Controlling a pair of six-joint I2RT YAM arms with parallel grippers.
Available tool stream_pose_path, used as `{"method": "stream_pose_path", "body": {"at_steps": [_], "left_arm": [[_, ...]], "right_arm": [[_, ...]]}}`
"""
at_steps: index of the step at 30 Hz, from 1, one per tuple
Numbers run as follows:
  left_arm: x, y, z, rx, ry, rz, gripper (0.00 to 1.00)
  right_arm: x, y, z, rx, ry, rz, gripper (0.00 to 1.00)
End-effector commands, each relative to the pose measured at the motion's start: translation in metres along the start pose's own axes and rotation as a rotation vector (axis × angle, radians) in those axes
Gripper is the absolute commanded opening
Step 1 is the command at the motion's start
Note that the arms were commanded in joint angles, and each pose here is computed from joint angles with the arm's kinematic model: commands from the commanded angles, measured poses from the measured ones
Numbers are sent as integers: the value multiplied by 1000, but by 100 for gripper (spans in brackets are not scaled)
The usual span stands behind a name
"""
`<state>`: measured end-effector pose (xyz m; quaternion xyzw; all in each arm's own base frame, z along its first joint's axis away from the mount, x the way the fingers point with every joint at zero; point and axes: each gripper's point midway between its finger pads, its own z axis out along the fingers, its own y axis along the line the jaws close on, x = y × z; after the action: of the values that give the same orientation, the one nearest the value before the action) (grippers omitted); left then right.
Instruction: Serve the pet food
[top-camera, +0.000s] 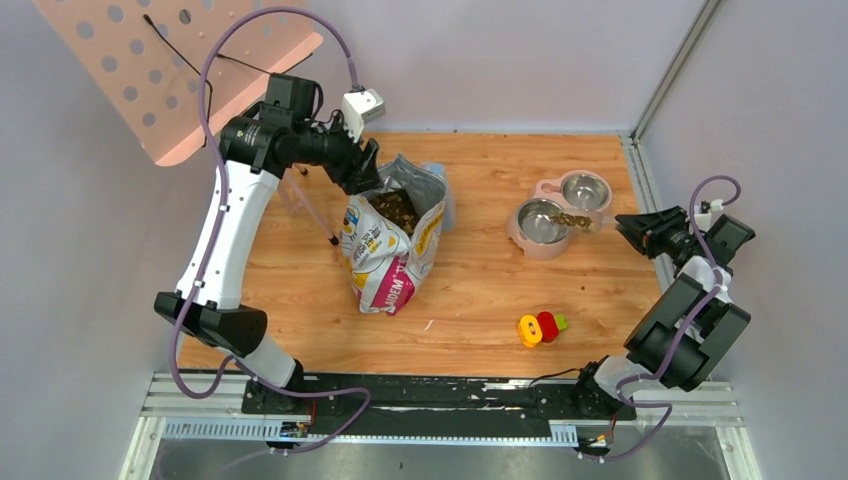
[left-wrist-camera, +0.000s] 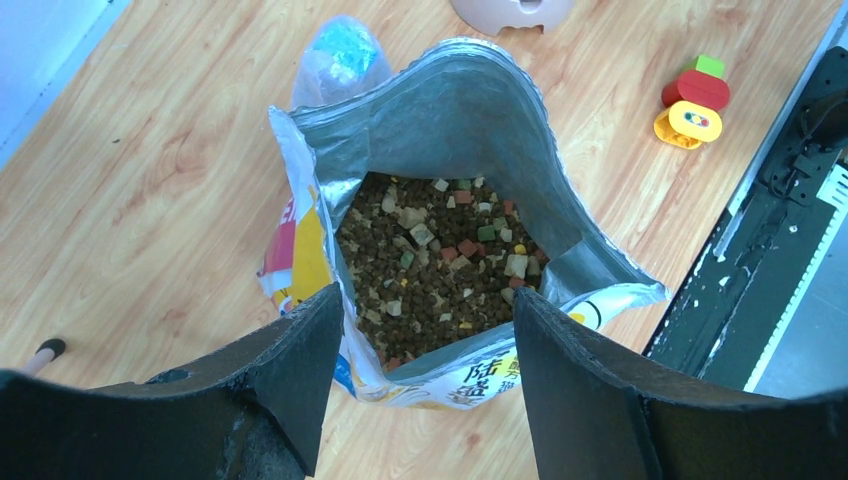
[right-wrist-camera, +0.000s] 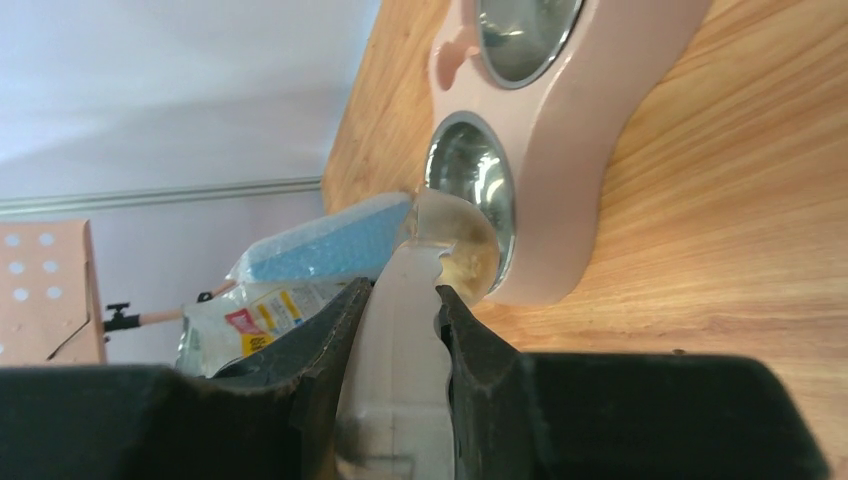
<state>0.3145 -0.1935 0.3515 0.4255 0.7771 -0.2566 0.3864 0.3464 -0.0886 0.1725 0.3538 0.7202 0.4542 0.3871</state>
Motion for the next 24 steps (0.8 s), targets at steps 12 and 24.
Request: {"method": "stream_pose_path", "body": {"at_steps": [12, 24], "left_arm": [[-15, -15, -21, -6, -72, 50, 71], [-22, -17, -15, 28, -89, 31, 71]], "right_arm": [[-19, 11, 5, 166, -56, -230, 0], [-4, 31, 22, 232, -7, -479, 0]]}}
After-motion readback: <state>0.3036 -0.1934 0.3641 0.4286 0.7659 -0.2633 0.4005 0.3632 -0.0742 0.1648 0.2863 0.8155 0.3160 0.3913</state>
